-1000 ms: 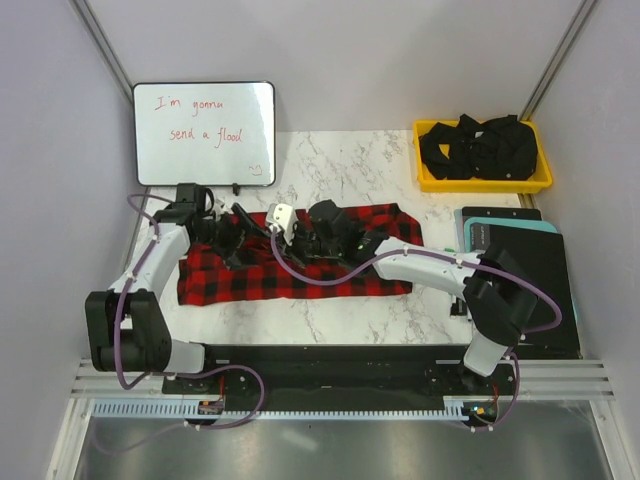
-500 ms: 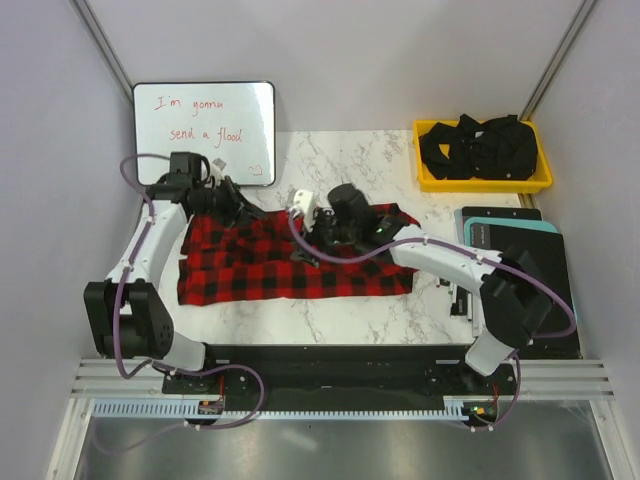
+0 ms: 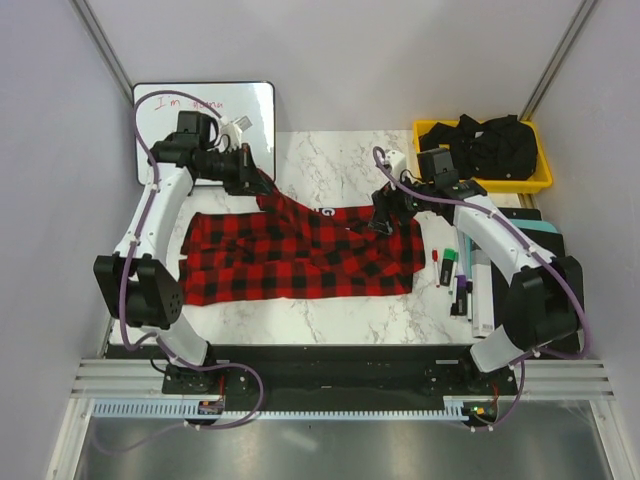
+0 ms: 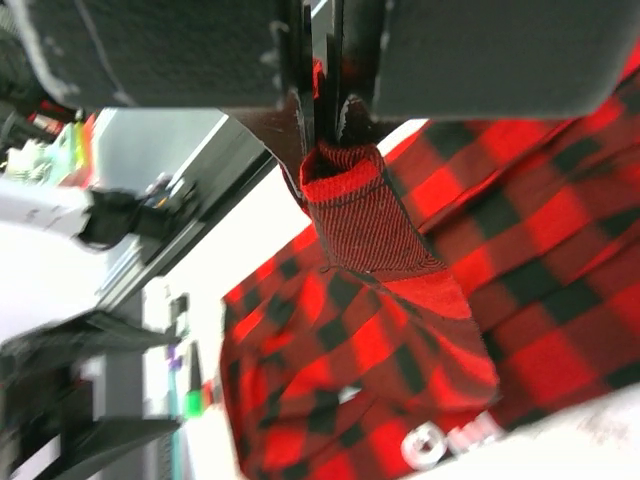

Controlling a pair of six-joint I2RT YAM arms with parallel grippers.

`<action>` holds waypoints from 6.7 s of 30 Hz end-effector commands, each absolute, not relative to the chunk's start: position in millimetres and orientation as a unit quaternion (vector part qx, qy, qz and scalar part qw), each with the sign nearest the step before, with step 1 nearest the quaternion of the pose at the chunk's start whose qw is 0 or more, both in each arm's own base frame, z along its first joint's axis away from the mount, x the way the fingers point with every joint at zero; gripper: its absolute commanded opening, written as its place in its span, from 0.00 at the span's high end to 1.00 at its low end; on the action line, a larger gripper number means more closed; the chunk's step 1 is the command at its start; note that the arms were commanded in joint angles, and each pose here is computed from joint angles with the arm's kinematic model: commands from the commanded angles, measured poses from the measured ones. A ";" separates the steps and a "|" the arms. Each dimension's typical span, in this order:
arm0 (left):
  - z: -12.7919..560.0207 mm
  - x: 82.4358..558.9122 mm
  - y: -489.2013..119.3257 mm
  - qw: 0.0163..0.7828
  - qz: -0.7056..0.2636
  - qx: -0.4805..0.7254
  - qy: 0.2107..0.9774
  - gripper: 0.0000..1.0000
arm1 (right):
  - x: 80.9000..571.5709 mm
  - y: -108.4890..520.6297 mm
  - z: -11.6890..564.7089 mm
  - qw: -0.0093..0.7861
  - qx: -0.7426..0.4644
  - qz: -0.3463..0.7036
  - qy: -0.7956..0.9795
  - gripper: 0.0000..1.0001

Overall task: Fold and stack the long sleeve shirts
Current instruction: Fold the shirt

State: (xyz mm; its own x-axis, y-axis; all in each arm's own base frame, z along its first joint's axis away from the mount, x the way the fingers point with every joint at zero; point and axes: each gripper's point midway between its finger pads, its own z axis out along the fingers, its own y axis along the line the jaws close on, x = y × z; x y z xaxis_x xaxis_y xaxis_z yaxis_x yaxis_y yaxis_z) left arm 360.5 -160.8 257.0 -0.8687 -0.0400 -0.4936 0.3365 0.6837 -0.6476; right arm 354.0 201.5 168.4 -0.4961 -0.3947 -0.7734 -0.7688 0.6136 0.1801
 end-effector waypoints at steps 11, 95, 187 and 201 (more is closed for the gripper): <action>182.0 318.5 -58.3 0.189 -0.299 0.191 0.916 0.98 | 322.2 200.3 103.9 0.225 -0.332 0.309 0.862 0.36; 183.4 222.4 -211.1 0.252 -0.366 0.542 0.713 0.37 | 444.1 188.6 49.8 0.219 -0.298 0.111 0.923 0.65; 52.7 209.0 -331.6 0.394 -0.190 0.725 0.531 0.26 | 249.5 237.2 92.3 0.115 -0.181 0.421 0.881 0.59; 52.2 209.5 -332.6 0.387 -0.205 0.708 0.554 0.76 | 245.8 227.8 92.4 0.118 -0.183 0.419 0.881 0.57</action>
